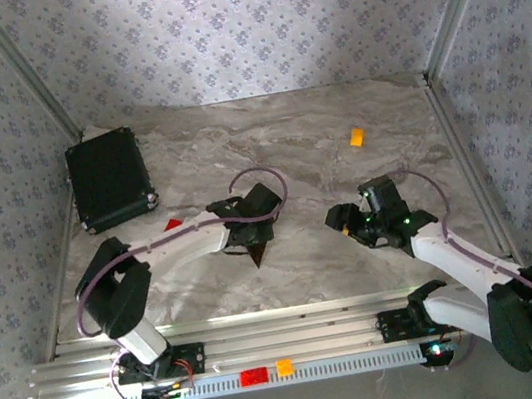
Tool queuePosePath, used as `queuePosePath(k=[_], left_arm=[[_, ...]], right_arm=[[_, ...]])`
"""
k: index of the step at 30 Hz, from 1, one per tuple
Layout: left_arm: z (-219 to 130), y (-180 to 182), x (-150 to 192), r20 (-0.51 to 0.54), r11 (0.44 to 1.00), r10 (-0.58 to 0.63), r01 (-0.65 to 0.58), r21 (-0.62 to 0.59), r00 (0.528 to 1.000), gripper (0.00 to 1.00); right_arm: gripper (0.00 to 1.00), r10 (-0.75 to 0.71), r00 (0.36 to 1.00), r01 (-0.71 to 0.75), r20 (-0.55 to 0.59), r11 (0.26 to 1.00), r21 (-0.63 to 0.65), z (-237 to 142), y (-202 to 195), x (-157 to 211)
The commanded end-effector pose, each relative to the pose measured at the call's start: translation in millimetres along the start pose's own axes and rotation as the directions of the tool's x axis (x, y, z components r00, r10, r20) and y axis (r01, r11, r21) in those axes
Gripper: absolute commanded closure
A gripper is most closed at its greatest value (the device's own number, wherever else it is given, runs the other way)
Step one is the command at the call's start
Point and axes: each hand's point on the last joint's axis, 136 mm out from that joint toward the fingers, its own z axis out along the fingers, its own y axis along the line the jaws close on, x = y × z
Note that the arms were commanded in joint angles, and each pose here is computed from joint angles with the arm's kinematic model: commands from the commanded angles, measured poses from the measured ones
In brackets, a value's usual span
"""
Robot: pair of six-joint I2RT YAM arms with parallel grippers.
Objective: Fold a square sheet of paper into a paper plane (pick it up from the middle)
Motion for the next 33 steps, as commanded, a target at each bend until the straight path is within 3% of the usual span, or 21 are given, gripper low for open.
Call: queuePosePath(k=[1, 7, 9, 10, 14, 17, 23, 28, 31, 33], left_arm=[[-23, 20, -12, 0.082, 0.999, -0.003, 0.007, -0.046, 0.997, 0.43], [-53, 98, -47, 0.239, 0.985, -0.044, 0.083, -0.153, 0.97, 0.3], [-63, 136, -59, 0.313, 0.973, -0.066, 0.131, -0.191, 0.947, 0.07], [-66, 153, -63, 0.343, 0.966, -0.084, 0.161, -0.203, 0.936, 0.01], [-78, 221, -74, 0.469, 0.926, -0.12, 0.269, -0.264, 0.875, 0.0], [-85, 264, -79, 0.529, 0.883, -0.13, 0.341, -0.323, 0.839, 0.0], [-75, 306, -88, 0.593, 0.838, 0.001, 0.323, -0.441, 0.805, 0.0], [-42, 309, -96, 0.608, 0.891, -0.02, 0.29, -0.349, 0.793, 0.0], [-28, 305, -105, 0.628, 0.906, 0.013, 0.257, -0.337, 0.778, 0.0], [-23, 299, -116, 0.651, 0.922, 0.032, 0.23, -0.313, 0.758, 0.0]], right_arm=[[0.36, -0.095, 0.992, 0.087, 0.081, 0.992, 0.094, -27, 0, -28], [0.25, -0.284, 0.92, 0.155, 0.27, 0.897, 0.414, -80, -26, -105], [0.24, -0.365, 0.877, 0.159, 0.311, 0.833, 0.529, -89, -44, -130], [0.24, -0.404, 0.857, 0.163, 0.319, 0.801, 0.577, -89, -55, -140], [0.24, -0.54, 0.771, 0.143, 0.337, 0.663, 0.735, -95, -84, -172], [0.23, -0.601, 0.723, 0.207, 0.341, 0.659, 0.723, -76, -93, -179], [0.21, -0.648, 0.645, 0.344, 0.405, 0.72, 0.603, -38, -94, -187], [0.22, -0.719, 0.559, 0.473, 0.413, 0.686, 0.553, -18, -76, -201], [0.21, -0.703, 0.561, 0.467, 0.437, 0.705, 0.534, -7, -91, -193], [0.2, -0.715, 0.503, 0.464, 0.486, 0.698, 0.546, -13, -90, -191]])
